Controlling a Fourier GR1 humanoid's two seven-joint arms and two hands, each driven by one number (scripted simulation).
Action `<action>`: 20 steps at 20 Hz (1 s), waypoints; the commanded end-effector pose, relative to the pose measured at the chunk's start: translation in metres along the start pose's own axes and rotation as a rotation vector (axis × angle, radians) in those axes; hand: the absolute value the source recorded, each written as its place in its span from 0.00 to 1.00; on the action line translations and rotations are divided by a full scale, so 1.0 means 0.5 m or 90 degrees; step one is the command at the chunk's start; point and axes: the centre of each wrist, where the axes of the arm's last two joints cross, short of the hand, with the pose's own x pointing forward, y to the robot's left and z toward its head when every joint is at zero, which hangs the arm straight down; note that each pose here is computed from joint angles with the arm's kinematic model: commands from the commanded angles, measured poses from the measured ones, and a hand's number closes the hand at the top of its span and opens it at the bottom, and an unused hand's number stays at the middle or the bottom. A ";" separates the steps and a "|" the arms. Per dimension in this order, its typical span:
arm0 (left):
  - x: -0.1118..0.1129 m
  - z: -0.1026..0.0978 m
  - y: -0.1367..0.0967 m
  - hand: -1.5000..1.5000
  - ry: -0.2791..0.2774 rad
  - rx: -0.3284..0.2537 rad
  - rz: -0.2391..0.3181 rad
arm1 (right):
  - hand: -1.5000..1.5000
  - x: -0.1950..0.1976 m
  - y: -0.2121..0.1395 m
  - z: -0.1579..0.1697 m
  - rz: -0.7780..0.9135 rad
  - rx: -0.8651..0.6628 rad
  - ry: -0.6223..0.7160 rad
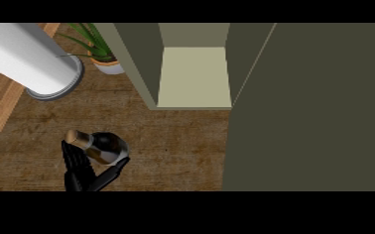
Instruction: Pick up the wine, place it into the cabinet and close the cabinet
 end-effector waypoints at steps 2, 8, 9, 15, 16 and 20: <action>-0.007 0.003 -0.018 0.00 -0.008 -0.003 0.022 | 0.00 -0.004 -0.025 -0.025 0.003 0.002 -0.003; -0.033 -0.020 -0.031 1.00 0.008 -0.032 0.021 | 0.00 0.007 -0.003 -0.017 -0.007 -0.001 -0.007; -0.039 0.012 0.011 1.00 0.001 -0.031 0.035 | 0.00 0.021 -0.017 -0.038 0.004 -0.003 -0.007; -0.027 0.016 -0.009 1.00 0.000 -0.046 0.023 | 0.00 0.001 -0.006 0.019 0.005 0.001 0.002; -0.040 0.012 0.012 1.00 0.004 -0.057 0.005 | 0.00 -0.016 0.002 -0.001 0.000 -0.010 -0.006; -0.013 0.001 0.063 1.00 0.090 -0.267 0.026 | 0.00 -0.002 0.005 -0.010 0.002 -0.004 -0.008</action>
